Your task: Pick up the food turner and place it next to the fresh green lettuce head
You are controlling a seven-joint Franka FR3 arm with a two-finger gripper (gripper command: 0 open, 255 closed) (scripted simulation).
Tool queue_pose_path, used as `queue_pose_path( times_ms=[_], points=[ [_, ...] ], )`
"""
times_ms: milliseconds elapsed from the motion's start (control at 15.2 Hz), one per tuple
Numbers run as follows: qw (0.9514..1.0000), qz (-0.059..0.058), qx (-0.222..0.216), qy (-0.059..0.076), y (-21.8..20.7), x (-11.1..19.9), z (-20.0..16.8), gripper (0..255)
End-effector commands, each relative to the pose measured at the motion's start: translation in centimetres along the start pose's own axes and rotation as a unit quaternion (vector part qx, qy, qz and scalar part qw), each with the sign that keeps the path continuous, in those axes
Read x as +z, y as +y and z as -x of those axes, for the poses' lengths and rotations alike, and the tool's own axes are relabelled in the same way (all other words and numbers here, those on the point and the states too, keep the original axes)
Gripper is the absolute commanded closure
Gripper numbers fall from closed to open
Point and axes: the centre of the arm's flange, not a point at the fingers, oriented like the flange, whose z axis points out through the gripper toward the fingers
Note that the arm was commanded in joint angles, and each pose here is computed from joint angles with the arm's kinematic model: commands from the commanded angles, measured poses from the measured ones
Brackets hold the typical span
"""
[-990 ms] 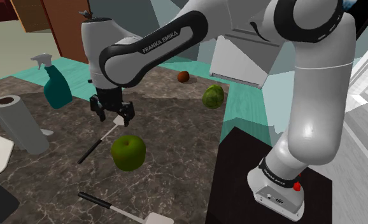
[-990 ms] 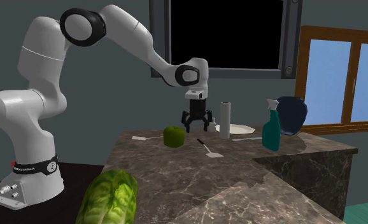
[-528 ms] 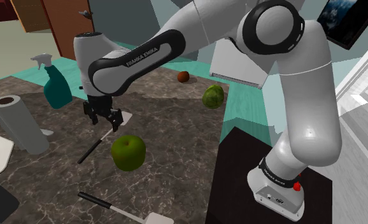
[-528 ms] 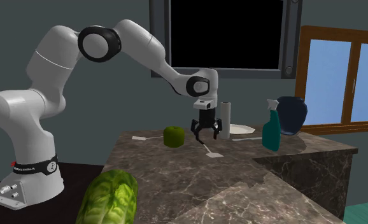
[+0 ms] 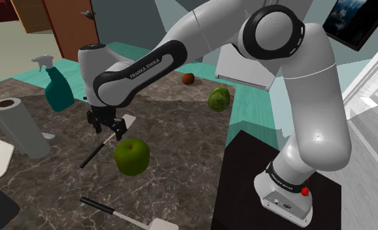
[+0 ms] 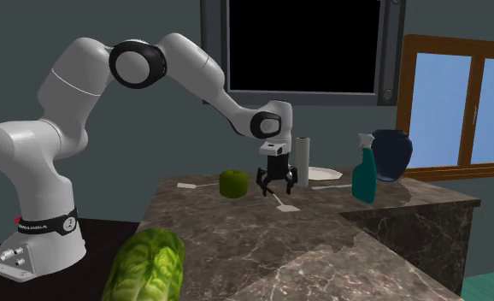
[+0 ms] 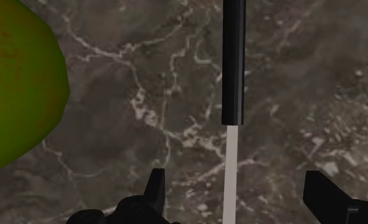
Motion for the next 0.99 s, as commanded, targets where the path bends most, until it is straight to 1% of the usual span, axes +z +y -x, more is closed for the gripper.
queue_pose_path(
  times_ms=[0, 198, 264, 858, 924],
  points=[
    [1.0000, 0.000, 0.000, 0.000, 0.02, 0.05, 0.01, 0],
    [1.0000, 0.000, 0.000, 0.000, 0.02, 0.04, 0.01, 0],
    [1.0000, 0.000, 0.000, 0.000, 0.02, 0.04, 0.01, 255],
    [1.0000, 0.000, 0.000, 0.000, 0.02, 0.05, 0.01, 255],
    [1.0000, 0.000, 0.000, 0.000, 0.03, -0.48, 0.04, 255]
  ],
)
